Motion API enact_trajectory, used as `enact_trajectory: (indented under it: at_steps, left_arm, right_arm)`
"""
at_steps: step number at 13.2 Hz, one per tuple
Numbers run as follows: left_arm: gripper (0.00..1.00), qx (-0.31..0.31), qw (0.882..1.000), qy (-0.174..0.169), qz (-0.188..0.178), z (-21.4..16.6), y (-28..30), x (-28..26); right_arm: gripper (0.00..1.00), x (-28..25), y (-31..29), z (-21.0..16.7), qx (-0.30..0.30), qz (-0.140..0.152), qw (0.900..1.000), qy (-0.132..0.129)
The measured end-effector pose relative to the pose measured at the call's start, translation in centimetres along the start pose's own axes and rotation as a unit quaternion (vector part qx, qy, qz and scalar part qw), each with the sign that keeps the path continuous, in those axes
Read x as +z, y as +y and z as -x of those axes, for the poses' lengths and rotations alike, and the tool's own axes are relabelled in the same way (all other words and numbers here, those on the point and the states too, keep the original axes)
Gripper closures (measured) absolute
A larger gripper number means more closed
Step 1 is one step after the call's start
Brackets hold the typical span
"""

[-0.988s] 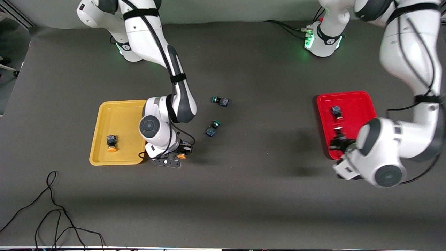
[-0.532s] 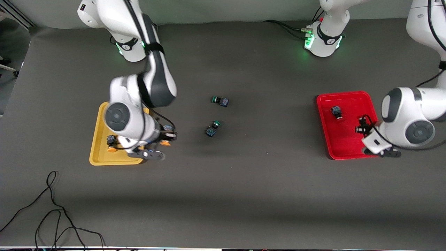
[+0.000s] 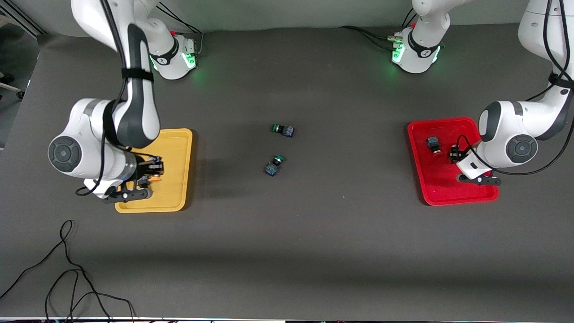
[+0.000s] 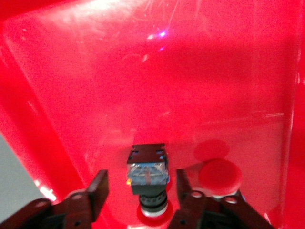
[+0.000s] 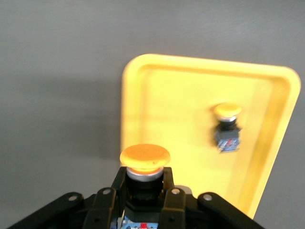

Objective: Place red and yellow buttons in trays

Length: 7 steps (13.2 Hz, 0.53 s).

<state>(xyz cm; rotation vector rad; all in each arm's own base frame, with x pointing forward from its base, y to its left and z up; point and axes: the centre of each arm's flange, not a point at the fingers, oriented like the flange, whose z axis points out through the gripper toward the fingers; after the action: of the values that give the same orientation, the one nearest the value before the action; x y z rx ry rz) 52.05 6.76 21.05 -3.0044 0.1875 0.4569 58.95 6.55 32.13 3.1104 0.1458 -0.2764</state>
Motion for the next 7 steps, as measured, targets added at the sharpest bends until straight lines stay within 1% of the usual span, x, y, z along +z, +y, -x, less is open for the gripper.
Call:
enact_trajectory:
  at_steps: [1, 2, 3, 5, 6, 7]
  left_arm:
    - [0.15, -0.005, 1.000, -0.011, -0.004, 0.0, -0.3, -2.0]
    - [0.06, -0.011, 1.000, -0.020, -0.006, -0.1, -0.2, -5.4]
    - [0.00, -0.015, 1.000, -0.023, -0.006, -0.3, 0.3, -9.9]
    - [0.00, -0.019, 1.000, -0.016, -0.015, 0.6, 1.4, -20.3]
    - [0.00, -0.026, 1.000, -0.005, -0.015, 1.7, 1.6, -24.8]
    - [0.00, -0.034, 0.999, 0.016, -0.014, 3.1, 1.6, -28.8]
  right_arm:
    - [0.67, 2.9, 0.0, 0.3, 0.002, -0.003, 1.000, 0.001]
    - [0.67, 5.6, -0.6, 0.5, 0.003, -0.006, 1.000, -0.004]
    - [0.67, 7.8, -1.1, 0.5, 0.003, -0.007, 1.000, -0.010]
    - [0.67, 10.6, -1.1, 0.1, -0.001, -0.002, 1.000, -0.017]
    - [0.67, 11.4, -0.6, 0.0, -0.003, -0.001, 1.000, -0.019]
    - [0.67, 11.7, 0.0, -0.2, -0.001, 0.001, 1.000, -0.018]
